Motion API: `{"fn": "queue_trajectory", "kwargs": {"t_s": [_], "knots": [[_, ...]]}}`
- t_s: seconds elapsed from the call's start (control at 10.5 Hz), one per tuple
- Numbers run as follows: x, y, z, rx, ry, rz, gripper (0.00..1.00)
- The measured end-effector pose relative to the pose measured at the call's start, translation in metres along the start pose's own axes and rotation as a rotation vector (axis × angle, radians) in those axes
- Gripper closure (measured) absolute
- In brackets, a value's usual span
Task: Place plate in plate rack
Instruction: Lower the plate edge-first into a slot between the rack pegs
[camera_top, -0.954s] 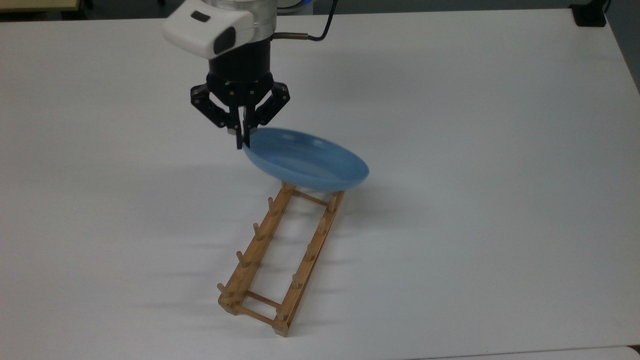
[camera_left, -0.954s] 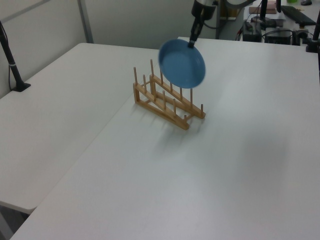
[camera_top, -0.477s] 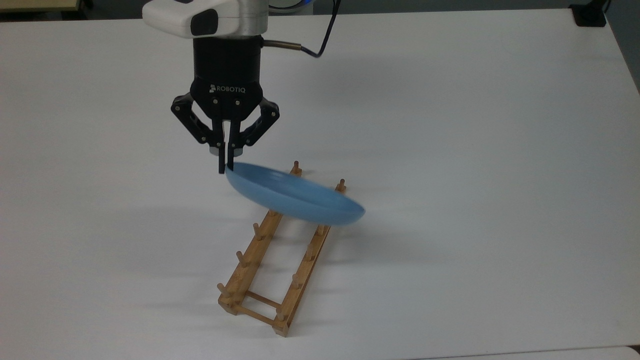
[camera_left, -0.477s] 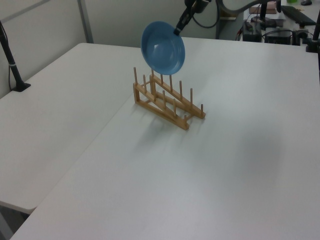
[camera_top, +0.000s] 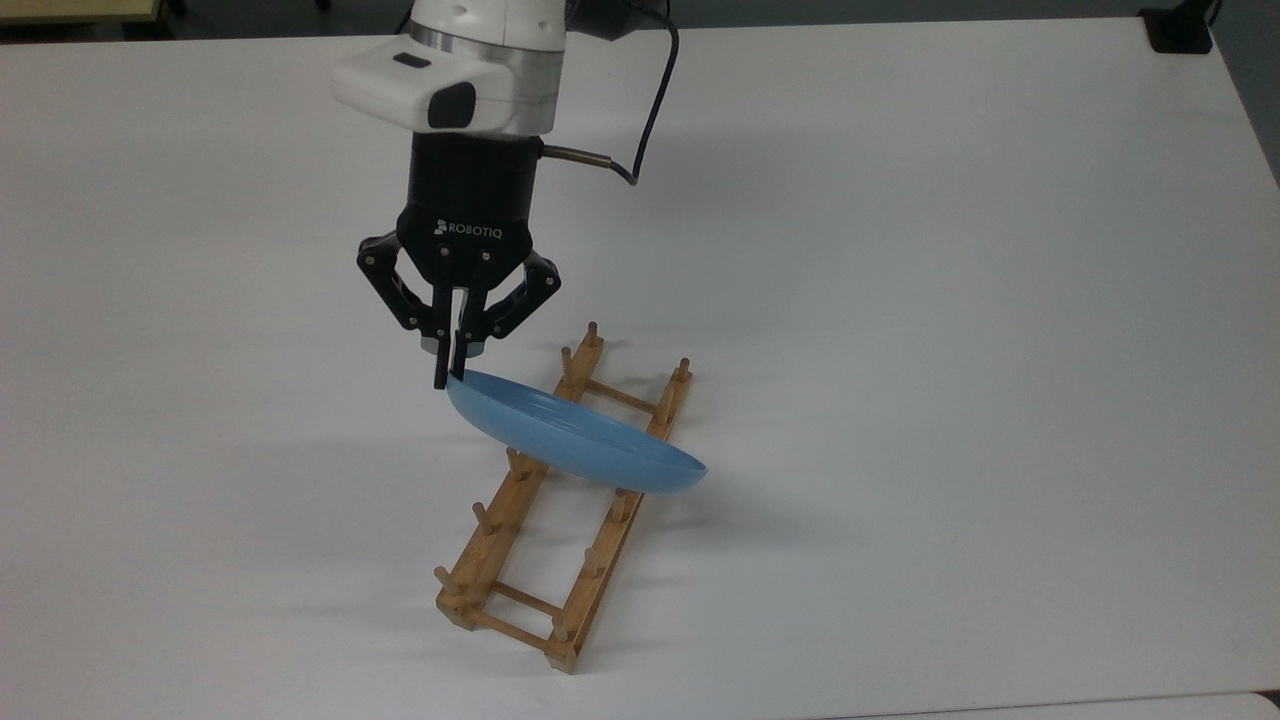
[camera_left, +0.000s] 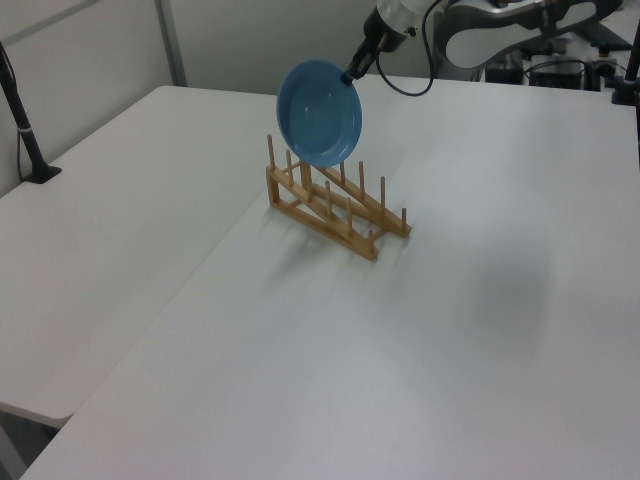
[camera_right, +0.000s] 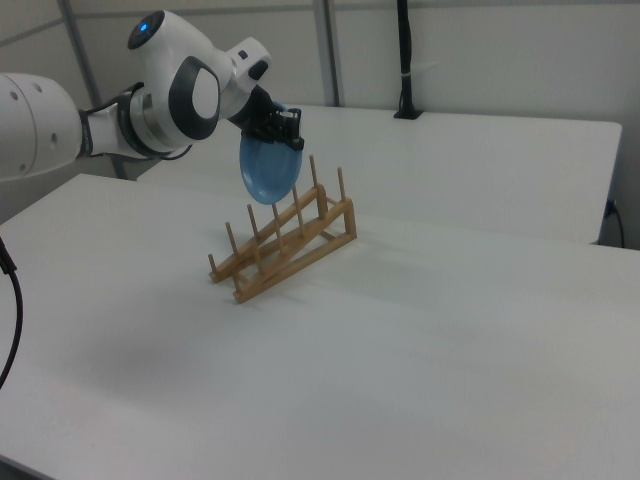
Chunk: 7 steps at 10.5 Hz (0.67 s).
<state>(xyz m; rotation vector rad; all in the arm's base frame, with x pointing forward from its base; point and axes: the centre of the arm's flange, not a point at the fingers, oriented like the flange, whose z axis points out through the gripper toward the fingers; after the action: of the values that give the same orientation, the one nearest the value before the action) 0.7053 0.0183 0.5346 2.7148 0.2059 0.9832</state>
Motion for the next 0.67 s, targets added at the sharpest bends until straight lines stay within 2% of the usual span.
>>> {"fn": "queue_trajectory", "kwargs": {"t_s": [0.29, 0.67], "knots": [[-0.001, -0.004, 0.005, -0.009, 0.028, -0.03, 0.95], [-0.011, -0.011, 0.021, -0.062, 0.022, -0.109, 0.95]]}}
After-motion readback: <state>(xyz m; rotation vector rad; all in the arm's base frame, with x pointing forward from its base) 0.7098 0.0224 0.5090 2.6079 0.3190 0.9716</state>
